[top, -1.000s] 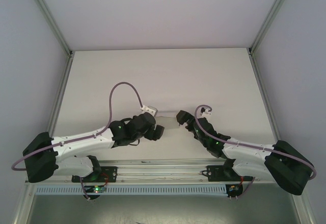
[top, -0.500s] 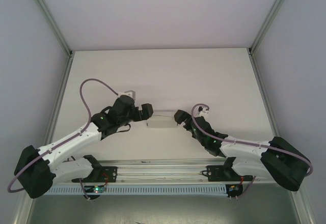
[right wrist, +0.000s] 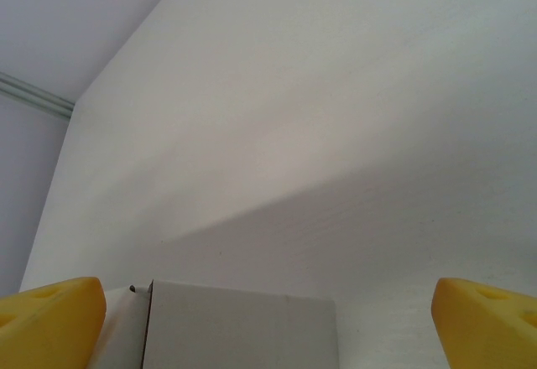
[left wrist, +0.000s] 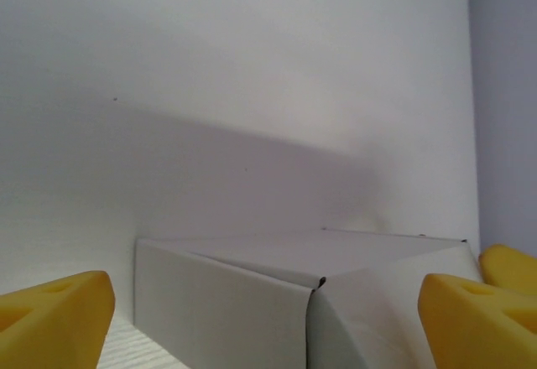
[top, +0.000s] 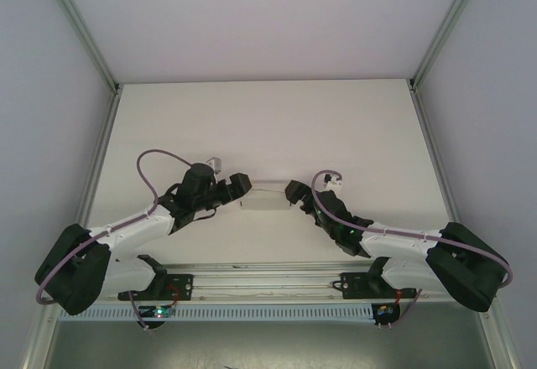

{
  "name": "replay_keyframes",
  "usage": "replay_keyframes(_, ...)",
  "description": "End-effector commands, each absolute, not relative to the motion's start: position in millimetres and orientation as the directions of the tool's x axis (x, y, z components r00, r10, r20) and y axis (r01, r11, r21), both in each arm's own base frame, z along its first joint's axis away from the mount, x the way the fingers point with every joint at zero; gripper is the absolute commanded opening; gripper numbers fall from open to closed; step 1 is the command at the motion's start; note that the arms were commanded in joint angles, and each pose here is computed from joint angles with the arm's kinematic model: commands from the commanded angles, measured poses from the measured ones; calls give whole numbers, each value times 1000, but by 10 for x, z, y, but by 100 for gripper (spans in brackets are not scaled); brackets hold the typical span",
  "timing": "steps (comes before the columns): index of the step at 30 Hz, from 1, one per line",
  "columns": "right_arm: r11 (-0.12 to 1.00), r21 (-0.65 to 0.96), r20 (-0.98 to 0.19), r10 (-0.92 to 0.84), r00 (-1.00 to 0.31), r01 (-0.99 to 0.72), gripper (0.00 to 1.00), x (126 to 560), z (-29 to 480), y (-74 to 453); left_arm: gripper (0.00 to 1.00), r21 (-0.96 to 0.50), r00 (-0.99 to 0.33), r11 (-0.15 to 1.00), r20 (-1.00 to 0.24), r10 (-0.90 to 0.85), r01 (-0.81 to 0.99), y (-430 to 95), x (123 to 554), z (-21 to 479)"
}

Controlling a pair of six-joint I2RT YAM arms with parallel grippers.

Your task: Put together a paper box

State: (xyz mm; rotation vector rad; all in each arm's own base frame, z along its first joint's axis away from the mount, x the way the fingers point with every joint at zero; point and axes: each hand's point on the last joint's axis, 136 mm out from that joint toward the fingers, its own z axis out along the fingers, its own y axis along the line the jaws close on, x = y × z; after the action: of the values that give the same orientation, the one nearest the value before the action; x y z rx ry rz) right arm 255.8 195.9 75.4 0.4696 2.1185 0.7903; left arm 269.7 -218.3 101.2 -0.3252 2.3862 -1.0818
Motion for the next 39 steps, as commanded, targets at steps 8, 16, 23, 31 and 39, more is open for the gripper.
replay_keyframes(8, 972, 213, -470, 191, -862, 99, 98, 1758, -456, 1263, 75, -792, -846, 609, -349, -404, 36, -2157, 2563, 839)
replay_keyframes(16, 975, 215, -481, 158, -862, 59, 98, 1788, -522, 1321, 47, -771, -844, 634, -378, -381, 59, -2069, 2449, 610)
replay_keyframes(23, 971, 239, -509, 139, -850, 15, 98, 1835, -543, 1391, 32, -765, -849, 641, -383, -364, 70, -2060, 2409, 497)
replay_keyframes(31, 972, 212, -550, 31, -835, -103, 88, 1859, -543, 1450, 8, -755, -855, 653, -377, -356, 62, -2027, 2358, 334)
replay_keyframes(39, 916, 211, -617, -145, -773, -341, 68, 1856, -583, 1704, 0, -763, -877, 638, -373, -303, 104, -2111, 2305, 237)
